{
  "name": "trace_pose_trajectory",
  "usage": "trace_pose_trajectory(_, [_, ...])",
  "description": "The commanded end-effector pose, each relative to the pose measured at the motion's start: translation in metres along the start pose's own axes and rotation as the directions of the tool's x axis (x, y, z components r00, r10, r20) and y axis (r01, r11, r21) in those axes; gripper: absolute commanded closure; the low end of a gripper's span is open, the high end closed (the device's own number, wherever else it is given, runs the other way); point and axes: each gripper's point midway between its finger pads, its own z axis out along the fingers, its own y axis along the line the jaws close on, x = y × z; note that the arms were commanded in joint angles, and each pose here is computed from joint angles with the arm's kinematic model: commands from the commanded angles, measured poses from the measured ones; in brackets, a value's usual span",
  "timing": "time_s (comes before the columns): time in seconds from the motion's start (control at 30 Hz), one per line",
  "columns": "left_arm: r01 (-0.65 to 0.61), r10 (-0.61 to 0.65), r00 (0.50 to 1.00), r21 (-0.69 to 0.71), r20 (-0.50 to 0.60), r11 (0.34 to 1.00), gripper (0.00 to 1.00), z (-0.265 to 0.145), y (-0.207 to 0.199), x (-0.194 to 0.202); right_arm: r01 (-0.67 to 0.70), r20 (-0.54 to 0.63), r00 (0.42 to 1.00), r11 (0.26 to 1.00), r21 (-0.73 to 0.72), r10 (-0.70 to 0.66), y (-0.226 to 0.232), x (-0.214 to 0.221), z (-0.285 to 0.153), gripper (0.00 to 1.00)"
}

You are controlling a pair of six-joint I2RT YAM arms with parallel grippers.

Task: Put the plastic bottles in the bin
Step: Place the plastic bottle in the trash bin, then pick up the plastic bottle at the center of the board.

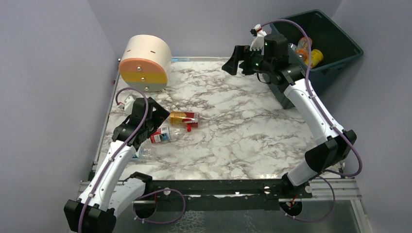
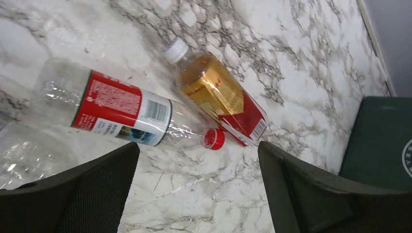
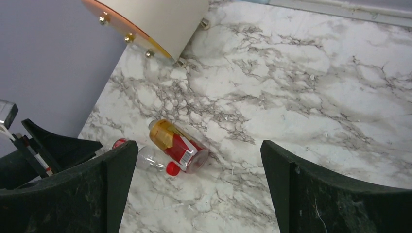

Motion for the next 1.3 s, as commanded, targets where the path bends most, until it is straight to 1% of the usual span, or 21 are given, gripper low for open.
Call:
trace_pose_trajectory(0.0, [0.107,-0.106,0.994,-0.090,0.015,0.990,0.01,0.003,0.023,-0.005,0.034,0.005,0.999,0.998,-0.050,-0.034,0.011,0.005,-0.007,0.00])
trace_pose_trajectory(0.03, [0.110,-0.111,0.994,-0.054,-0.005,0.992,0.01,0.007,0.015,-0.003,0.035,-0.001,0.999,0.998,-0.050,-0.035,0.009,0.009,-0.005,0.00])
trace_pose_trajectory(0.17, [0.105,-0.104,0.992,0.015,-0.074,0.994,0.01,0.032,-0.008,0.007,0.032,-0.027,0.999,0.998,-0.049,-0.034,0.004,0.022,0.000,0.00])
trace_pose_trajectory(0.2, [0.103,-0.099,0.992,0.054,-0.072,0.993,0.01,0.038,-0.019,0.005,0.031,-0.033,0.999,0.998,-0.047,-0.032,0.003,0.025,0.000,0.00])
trace_pose_trajectory(0.27, [0.104,-0.098,0.993,0.083,-0.069,0.991,0.01,0.048,-0.030,0.002,0.025,-0.046,0.999,0.999,-0.043,-0.027,0.000,0.033,0.003,0.00])
trace_pose_trajectory(0.4, [0.095,-0.090,0.995,0.100,-0.053,0.991,0.01,0.067,-0.049,-0.008,0.015,-0.061,0.998,0.999,-0.037,-0.017,-0.006,0.046,0.005,0.00])
trace_pose_trajectory(0.53, [0.134,-0.119,0.983,0.109,-0.139,0.985,0.01,0.087,-0.063,0.005,0.012,-0.075,0.997,1.000,-0.015,-0.013,-0.012,0.054,0.007,0.00])
trace_pose_trajectory(0.6, [0.159,-0.140,0.973,0.099,-0.183,0.982,0.01,0.096,-0.065,0.016,0.012,-0.076,0.997,1.000,-0.009,-0.013,-0.013,0.056,0.007,0.00])
trace_pose_trajectory(0.7, [0.180,-0.162,0.964,0.070,-0.208,0.981,0.01,0.108,-0.062,0.025,0.009,-0.081,0.997,1.000,-0.009,-0.009,-0.014,0.058,0.009,0.00])
trace_pose_trajectory(0.87, [0.200,-0.186,0.960,0.051,-0.211,0.978,0.01,0.112,-0.059,0.029,0.005,-0.097,0.995,1.000,-0.008,-0.006,-0.017,0.065,0.011,0.00])
trace_pose_trajectory(1.03, [0.196,-0.184,0.961,0.040,-0.205,0.980,0.01,0.116,-0.057,0.032,-0.001,-0.113,0.994,1.000,-0.008,0.000,-0.020,0.074,0.014,0.00])
trace_pose_trajectory(1.17, [0.185,-0.176,0.959,0.021,-0.224,0.982,0.01,0.121,-0.052,0.040,-0.006,-0.120,0.993,1.000,-0.013,0.004,-0.020,0.076,0.016,0.00])
trace_pose_trajectory(1.27, [0.179,-0.170,0.959,0.021,-0.225,0.984,0.01,0.118,-0.050,0.043,-0.006,-0.122,0.992,1.000,-0.011,0.005,-0.021,0.078,0.016,0.00])
